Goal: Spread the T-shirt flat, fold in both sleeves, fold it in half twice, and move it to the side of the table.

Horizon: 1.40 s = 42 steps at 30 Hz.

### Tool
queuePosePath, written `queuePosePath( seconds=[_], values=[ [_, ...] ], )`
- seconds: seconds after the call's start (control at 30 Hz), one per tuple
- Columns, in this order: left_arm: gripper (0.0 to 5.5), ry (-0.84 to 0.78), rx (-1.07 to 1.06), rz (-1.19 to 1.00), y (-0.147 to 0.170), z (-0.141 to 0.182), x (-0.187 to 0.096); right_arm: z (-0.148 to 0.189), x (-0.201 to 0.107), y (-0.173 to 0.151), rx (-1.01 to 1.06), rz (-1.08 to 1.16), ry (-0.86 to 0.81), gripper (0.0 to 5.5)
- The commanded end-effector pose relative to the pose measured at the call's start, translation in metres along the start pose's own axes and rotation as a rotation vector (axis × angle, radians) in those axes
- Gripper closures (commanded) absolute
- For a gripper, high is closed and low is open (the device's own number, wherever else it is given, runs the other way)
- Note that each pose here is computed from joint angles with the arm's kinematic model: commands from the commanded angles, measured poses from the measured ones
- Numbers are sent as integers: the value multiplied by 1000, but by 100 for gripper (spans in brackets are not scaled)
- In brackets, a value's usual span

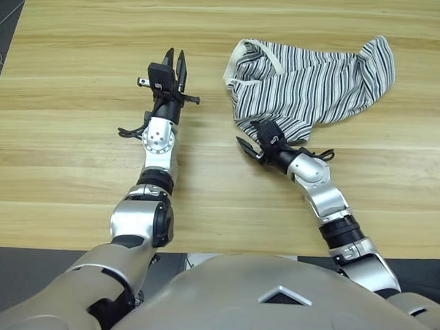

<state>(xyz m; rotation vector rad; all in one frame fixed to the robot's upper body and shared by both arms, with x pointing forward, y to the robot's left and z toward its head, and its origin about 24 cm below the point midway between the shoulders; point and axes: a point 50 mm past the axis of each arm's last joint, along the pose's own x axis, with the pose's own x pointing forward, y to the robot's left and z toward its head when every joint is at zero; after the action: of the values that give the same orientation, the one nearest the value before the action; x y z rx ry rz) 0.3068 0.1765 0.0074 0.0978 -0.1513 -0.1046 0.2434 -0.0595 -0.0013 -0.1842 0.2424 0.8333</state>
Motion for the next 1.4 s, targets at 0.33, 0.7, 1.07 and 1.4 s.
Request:
queuePosePath(
  seconds=[0.33, 0.7, 1.07, 1.4],
  values=[
    [453, -13, -6, 0, -5, 4, 4, -30, 7, -3, 237, 91, 298, 282],
    [453, -7, -18, 10, -9, 3, 6, -34, -19, -11, 352, 185, 423, 449],
    [453, 1, -11, 15, -4, 3, 5, -11, -95, -39, 80, 418, 458, 538],
    [453, -158, 50, -224, 2, 25, 2, 69, -149, -110, -233, 577, 363, 538]
  ],
)
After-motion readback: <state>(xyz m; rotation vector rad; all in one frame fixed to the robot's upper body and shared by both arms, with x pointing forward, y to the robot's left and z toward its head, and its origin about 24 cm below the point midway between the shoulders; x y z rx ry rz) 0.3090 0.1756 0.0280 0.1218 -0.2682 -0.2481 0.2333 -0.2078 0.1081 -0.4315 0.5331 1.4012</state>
